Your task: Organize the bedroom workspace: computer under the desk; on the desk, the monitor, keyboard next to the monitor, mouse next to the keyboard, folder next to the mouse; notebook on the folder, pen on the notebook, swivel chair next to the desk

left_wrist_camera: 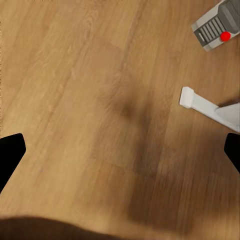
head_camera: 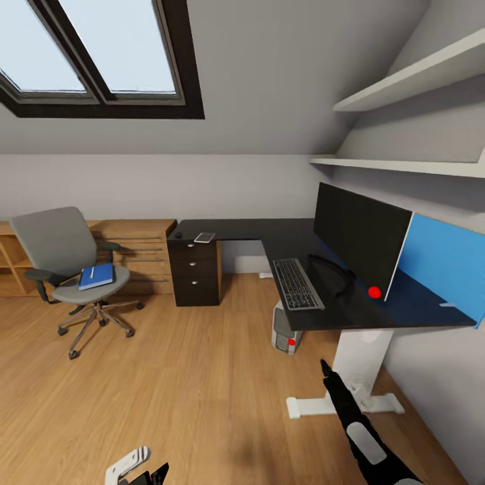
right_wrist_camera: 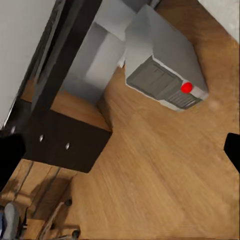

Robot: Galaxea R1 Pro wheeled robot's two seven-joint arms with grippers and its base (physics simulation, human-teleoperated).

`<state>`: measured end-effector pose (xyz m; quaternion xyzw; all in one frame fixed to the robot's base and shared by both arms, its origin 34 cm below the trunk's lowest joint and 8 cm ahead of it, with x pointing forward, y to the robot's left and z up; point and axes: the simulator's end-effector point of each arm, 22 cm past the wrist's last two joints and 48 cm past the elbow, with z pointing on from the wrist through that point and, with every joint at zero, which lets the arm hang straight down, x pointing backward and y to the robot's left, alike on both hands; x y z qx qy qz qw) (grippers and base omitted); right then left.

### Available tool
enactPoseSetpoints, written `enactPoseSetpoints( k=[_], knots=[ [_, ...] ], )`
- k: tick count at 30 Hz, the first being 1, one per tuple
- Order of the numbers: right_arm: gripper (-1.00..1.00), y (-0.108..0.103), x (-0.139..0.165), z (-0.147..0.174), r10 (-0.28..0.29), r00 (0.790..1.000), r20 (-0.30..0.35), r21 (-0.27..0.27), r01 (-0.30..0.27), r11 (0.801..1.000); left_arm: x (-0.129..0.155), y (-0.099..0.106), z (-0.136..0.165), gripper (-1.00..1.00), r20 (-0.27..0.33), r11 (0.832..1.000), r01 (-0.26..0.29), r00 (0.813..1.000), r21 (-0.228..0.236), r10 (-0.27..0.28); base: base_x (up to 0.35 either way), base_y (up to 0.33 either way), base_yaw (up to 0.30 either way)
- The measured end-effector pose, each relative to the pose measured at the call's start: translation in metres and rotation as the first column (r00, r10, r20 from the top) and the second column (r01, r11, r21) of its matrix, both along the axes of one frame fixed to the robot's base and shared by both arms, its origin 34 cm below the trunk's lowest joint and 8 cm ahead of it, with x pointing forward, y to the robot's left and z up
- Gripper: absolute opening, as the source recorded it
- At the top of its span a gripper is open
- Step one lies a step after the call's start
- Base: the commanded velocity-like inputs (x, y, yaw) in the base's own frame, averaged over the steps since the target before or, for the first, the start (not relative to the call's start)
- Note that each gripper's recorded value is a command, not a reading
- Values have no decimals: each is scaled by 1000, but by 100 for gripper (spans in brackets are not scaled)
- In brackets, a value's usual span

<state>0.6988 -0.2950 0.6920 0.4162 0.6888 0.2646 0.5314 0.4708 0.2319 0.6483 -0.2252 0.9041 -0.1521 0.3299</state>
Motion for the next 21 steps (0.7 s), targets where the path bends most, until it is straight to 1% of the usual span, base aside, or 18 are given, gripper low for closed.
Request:
enactPoseSetpoints(
  k=[1,2,3,4,5,7,8,9,10,12,14,15,16,18,19,21],
  knots=[
    [100,0,-12,-16,-2,999,-32,-71,0,997,0,0,2,100,0,1000,0,1000,0,0,0,0,0],
    [100,-2,-24,-28,-3,998,-56,-146,-5,989,0,0,3,100,-1,1000,-1,1000,1,1,0,0,0],
    [100,-4,-35,-37,-7,997,-70,-219,-9,976,0,0,5,100,-1,1000,-1,1000,2,1,0,0,0],
    [100,-5,-40,-40,-8,997,-76,-255,-12,967,0,0,7,100,-2,1000,-2,1000,2,2,0,0,0],
    [100,-8,-52,-47,-9,996,-89,-316,-20,949,-1,1,6,100,-8,1000,-3,1000,2,3,0,0,0],
    [100,-10,-63,-52,-4,995,-105,-370,-35,928,-6,2,2,100,-28,1000,-4,1000,5,4,0,0,0],
    [100,-11,-75,-60,1,992,-124,-411,-52,910,-14,3,-8,100,-58,1000,-5,998,9,6,0,0,0],
    [100,-11,-87,-67,7,989,-146,-440,-71,895,-22,5,-18,100,-87,1000,-8,996,14,10,0,0,0],
    [100,-12,-92,-68,11,988,-155,-452,-80,888,-26,7,-22,100,-100,1000,-11,995,17,13,0,0,0],
    [100,-15,-109,-77,13,983,-186,-477,-102,873,-39,14,-38,100,-129,999,-35,991,33,39,0,0,0],
    [100,-16,-123,-83,15,978,-207,-482,-116,868,-44,19,-43,100,-134,998,-52,989,45,58,0,0,0],
    [100,-17,-139,-92,14,973,-232,-483,-127,866,-48,24,-48,100,-134,996,-69,988,57,76,0,0,0],
    [100,-17,-147,-95,16,969,-245,-483,-137,865,-50,26,-49,100,-134,995,-77,987,65,85,0,0,0],
    [100,-17,-168,-104,19,961,-277,-482,-156,862,-59,37,-58,100,-137,990,-83,986,114,99,0,0,0],
    [100,-16,-171,-104,22,959,-282,-482,-161,862,-61,40,-59,100,-137,988,-79,986,130,97,0,0,0],
    [100,-15,-179,-106,24,955,-297,-478,-170,862,-69,48,-64,100,-145,980,-46,987,191,75,0,0,0]
  ],
)
